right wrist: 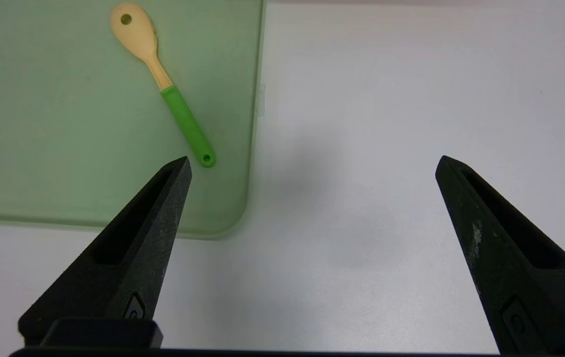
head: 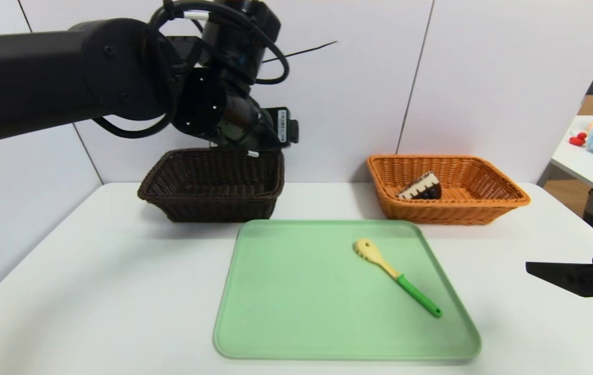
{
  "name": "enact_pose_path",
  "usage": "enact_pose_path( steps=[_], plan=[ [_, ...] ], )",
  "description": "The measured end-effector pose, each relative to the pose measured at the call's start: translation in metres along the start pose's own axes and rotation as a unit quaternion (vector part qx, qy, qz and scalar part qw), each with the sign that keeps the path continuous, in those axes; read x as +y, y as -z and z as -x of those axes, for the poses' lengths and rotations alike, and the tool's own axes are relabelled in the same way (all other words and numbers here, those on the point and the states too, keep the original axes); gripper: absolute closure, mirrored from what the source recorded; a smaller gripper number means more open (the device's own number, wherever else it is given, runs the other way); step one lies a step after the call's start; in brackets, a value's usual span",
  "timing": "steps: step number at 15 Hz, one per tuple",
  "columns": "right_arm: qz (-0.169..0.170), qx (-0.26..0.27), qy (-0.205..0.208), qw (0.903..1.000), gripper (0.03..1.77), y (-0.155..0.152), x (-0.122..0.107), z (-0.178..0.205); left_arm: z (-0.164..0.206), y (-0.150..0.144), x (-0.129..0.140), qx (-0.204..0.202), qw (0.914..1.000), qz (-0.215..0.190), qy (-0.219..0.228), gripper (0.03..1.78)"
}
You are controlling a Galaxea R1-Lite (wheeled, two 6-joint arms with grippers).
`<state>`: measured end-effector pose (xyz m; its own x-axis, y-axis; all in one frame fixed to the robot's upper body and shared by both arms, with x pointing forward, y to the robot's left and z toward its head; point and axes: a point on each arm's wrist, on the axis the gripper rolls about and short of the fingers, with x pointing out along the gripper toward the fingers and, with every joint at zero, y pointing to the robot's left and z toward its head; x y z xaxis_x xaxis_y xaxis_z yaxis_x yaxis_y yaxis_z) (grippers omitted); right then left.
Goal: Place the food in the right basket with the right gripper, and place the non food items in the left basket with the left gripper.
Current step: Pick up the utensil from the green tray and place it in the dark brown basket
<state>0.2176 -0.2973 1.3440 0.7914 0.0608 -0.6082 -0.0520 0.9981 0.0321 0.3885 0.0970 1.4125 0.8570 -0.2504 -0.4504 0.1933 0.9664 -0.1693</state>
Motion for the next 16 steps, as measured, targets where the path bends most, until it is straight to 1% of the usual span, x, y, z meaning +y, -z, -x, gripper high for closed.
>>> enact_pose_path(
  steps=[2, 5, 7, 11, 14, 16],
  plan=[
    [-0.002, -0.001, 0.002, 1.0000, 0.10, 0.001, -0.001, 0.001, -0.001, 0.012, -0.020, 0.013, 0.9997, 0.012, 0.020, 0.17],
    [-0.003, 0.004, 0.006, 1.0000, 0.10, 0.005, -0.003, 0.000, -0.009, 0.038, -0.046, 0.052, 0.9974, 0.041, 0.031, 0.15],
    [-0.003, 0.008, 0.007, 0.9999, 0.10, 0.008, -0.003, -0.001, -0.013, 0.056, -0.062, 0.082, 0.9940, 0.064, 0.034, 0.14],
    [-0.003, 0.018, 0.009, 0.9998, 0.10, 0.013, -0.004, -0.004, -0.024, 0.084, -0.087, 0.121, 0.9854, 0.111, 0.044, 0.13],
    [-0.002, 0.020, 0.010, 0.9997, 0.10, 0.016, -0.004, -0.004, -0.029, 0.104, -0.102, 0.143, 0.9810, 0.124, 0.043, 0.12],
    [-0.003, 0.011, 0.006, 0.9999, 0.10, 0.012, -0.003, -0.004, -0.031, 0.113, -0.109, 0.153, 0.9791, 0.127, 0.041, 0.12]
  ],
)
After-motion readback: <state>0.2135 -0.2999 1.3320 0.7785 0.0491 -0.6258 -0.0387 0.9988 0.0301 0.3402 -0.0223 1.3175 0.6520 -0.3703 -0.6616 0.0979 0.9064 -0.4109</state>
